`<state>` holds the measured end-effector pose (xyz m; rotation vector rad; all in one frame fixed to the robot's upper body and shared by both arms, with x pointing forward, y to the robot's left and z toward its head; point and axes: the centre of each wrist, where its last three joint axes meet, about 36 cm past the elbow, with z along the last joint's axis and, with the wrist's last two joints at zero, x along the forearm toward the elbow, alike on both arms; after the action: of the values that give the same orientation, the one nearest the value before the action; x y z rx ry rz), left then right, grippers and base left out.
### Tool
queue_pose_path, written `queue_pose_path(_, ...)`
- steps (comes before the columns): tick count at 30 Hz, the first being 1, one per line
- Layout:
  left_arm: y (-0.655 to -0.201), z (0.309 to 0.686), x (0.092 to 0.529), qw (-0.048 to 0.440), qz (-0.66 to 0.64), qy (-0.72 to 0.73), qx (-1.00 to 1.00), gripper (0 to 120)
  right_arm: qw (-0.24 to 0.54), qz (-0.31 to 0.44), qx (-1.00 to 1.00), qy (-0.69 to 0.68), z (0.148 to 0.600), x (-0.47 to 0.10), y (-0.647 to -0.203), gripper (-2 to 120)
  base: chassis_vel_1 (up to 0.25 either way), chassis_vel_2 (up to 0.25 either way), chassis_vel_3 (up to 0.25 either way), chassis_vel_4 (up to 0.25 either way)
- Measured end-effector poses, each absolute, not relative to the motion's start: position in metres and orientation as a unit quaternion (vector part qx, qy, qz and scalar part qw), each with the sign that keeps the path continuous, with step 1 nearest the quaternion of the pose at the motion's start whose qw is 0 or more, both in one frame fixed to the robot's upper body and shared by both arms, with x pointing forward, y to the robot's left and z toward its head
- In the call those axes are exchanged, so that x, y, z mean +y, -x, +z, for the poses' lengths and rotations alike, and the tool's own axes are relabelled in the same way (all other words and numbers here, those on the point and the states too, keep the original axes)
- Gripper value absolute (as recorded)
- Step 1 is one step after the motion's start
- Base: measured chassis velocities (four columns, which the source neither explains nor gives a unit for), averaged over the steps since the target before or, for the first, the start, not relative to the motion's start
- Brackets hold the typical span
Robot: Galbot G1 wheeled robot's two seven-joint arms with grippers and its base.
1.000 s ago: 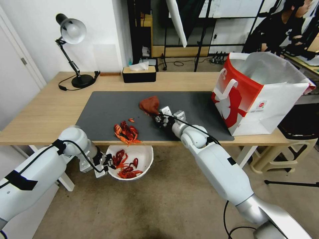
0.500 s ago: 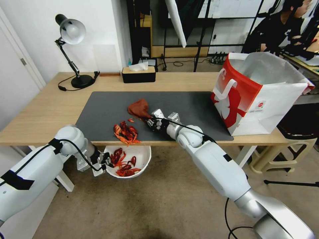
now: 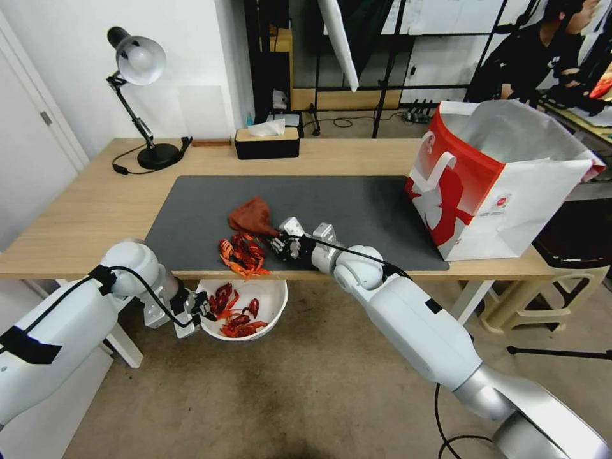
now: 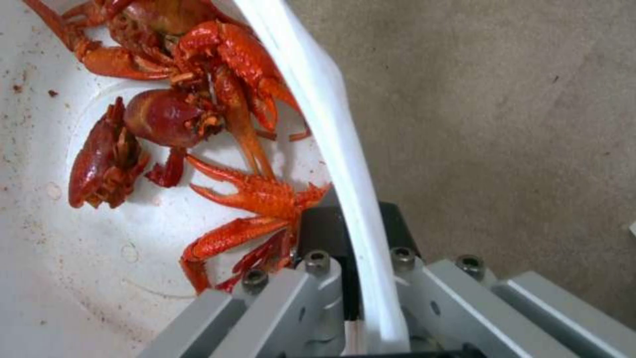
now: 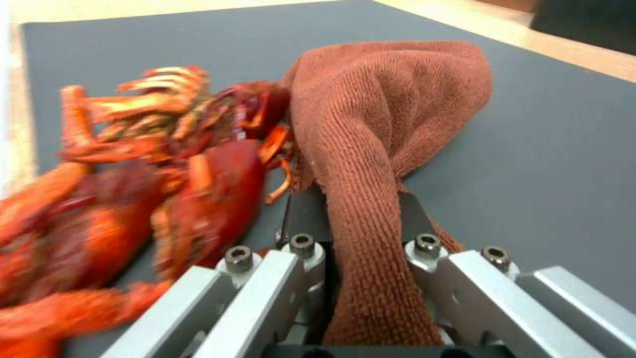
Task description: Sweep shrimp from table into container with towel, then put container into takeout bag.
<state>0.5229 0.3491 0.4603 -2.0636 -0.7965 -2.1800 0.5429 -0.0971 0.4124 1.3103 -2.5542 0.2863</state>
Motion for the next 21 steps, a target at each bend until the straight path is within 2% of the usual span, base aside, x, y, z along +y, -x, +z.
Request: queue_pose_path(21,-0.527,0.464,0.356,0.022,-0.705,0.659,-0.26,0,0.12,0.095,-0.859,-0.489,0.409,-0.108,-0.509,7,0.0,0.0,0.0,0.0)
